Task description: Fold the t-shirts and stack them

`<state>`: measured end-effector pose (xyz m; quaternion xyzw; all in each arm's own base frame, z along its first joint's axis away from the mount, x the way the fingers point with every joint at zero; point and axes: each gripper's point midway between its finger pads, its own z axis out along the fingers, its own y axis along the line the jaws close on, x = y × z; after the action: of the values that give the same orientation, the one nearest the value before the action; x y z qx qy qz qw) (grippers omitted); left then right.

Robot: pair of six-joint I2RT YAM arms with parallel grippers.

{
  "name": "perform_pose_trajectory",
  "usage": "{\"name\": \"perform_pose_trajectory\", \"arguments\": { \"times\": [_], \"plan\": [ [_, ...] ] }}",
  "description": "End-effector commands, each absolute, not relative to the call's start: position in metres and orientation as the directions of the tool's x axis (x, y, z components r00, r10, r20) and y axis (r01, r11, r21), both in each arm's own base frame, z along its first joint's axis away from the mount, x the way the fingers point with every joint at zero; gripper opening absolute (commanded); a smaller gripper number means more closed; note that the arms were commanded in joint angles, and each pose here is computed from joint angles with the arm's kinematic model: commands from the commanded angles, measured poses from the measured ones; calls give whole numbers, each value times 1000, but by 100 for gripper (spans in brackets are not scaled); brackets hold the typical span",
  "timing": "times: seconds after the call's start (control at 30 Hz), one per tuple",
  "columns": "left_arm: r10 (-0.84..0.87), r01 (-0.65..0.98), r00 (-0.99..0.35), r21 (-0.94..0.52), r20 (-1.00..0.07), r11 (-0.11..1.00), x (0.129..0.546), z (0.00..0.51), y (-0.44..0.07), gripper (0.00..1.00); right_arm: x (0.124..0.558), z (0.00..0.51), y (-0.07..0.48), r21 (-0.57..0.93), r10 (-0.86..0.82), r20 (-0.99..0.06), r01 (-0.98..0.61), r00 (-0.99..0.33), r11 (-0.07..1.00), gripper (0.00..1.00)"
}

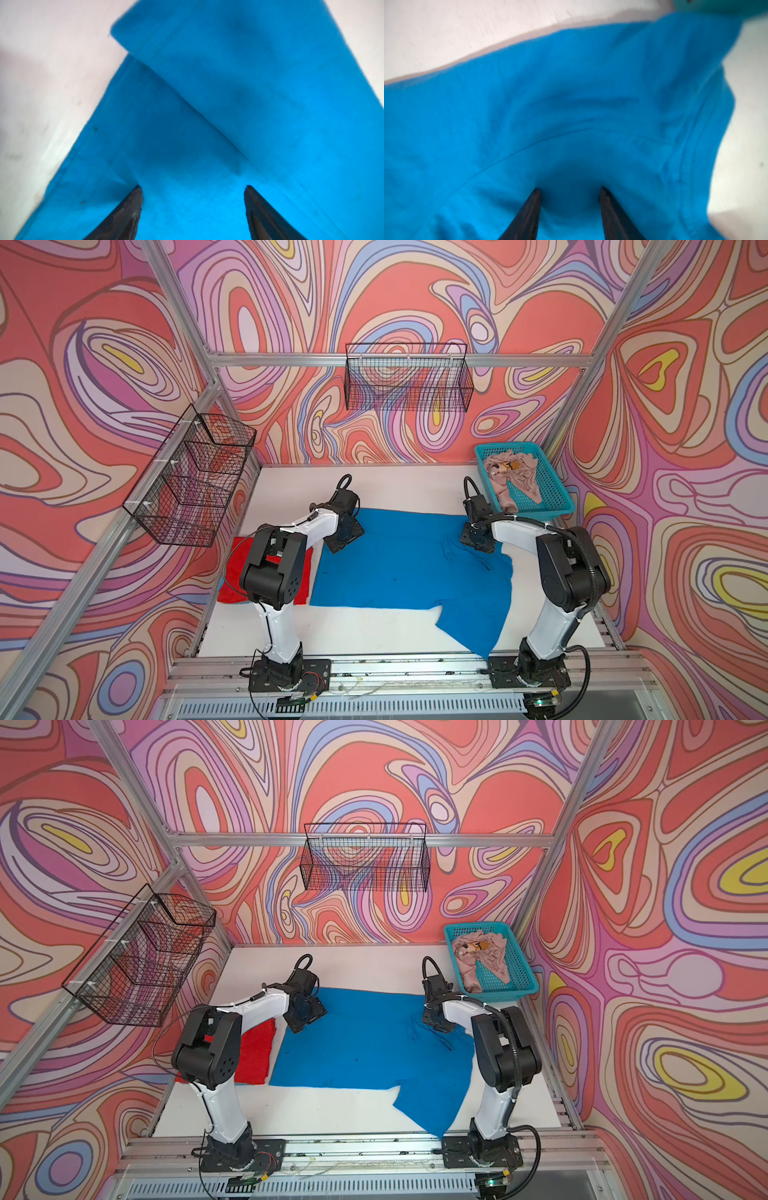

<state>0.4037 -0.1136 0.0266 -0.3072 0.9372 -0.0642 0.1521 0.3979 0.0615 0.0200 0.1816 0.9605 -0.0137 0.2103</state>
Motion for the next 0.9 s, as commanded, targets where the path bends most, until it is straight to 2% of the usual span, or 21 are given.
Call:
{"name": "perform_pose_trajectory", "arguments": {
  "times": [0.0, 0.23, 0.43, 0.6, 0.73, 0.87],
  "plan": [
    [-577, -569, -799, -100, -170, 817, 388, -2, -101, 79, 384, -3, 67, 43, 329, -319, 333, -889, 942, 48],
    [-592, -565, -776, -178, -217, 806, 381, 35, -101, 81, 352, 14, 76, 109, 342, -321, 324, -883, 940, 49],
    [-602, -580, -771, -160, -208, 799, 358, 32, -93, 81, 331, 14, 85, 135, 327, -314, 299, -891, 945, 49],
    [-621, -597, -754, -170, -212, 784, 343, 30, -89, 82, 331, 31, 76, 93, 314, -358, 301, -879, 949, 50],
    [-616, -589, -762, -182, -198, 787, 341, 29, -94, 83, 333, 52, 78, 133, 332, -393, 305, -857, 943, 50],
    [-622, -592, -762, -194, -182, 782, 334, 27, -98, 83, 331, 43, 68, 75, 325, -391, 322, -861, 944, 50]
  ]
}}
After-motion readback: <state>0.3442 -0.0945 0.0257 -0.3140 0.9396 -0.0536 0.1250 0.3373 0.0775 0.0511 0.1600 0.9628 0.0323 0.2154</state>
